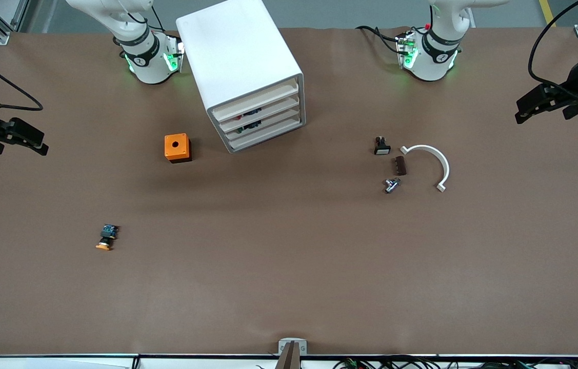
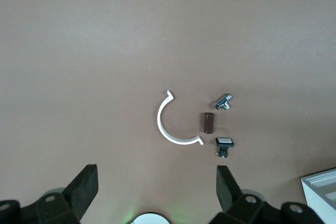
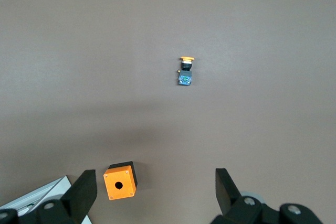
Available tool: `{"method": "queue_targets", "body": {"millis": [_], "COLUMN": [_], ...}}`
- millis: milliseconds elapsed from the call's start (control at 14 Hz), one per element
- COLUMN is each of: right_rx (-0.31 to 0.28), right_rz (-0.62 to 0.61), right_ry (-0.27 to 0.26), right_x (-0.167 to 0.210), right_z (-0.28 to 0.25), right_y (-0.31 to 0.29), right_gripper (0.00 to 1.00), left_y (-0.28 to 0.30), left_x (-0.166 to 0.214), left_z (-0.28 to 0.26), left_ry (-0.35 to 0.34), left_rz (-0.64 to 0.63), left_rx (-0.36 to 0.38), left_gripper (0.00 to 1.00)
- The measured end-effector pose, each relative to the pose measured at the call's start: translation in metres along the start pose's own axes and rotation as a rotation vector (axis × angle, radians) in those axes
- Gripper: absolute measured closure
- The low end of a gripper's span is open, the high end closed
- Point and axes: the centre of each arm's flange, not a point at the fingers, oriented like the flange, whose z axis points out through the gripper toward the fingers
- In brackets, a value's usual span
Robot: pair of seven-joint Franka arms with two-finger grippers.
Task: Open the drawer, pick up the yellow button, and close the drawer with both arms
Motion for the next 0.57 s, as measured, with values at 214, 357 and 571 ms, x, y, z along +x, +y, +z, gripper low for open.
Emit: {"method": "queue_targets", "body": {"millis": [214, 357, 571], "right_rx": [-0.003, -0.004, -0.004], "right_rz": [0.001, 0.001, 0.002], "right_ry": [-0.001, -0.001, -0.001], "right_x": [0.0, 0.0, 0.0], "right_z": [0.0003, 0.0004, 0.0004], "right_y": [0.0009, 0.0009, 0.0011], "right_gripper": [0.0, 0.0, 0.0], "left_y": [-0.0005, -0.0011, -0.0012], "left_x": [-0.0029, -0.0026, -0.0024], "left_z": [-0.0006, -0.0007, -0.001], "left_ry": [0.001, 0.003, 0.005], "left_rz": [-0.001, -0.002, -0.002], "left_rx": [0.001, 0.001, 0.001], "left_gripper": [0.0, 0.0, 0.0]}}
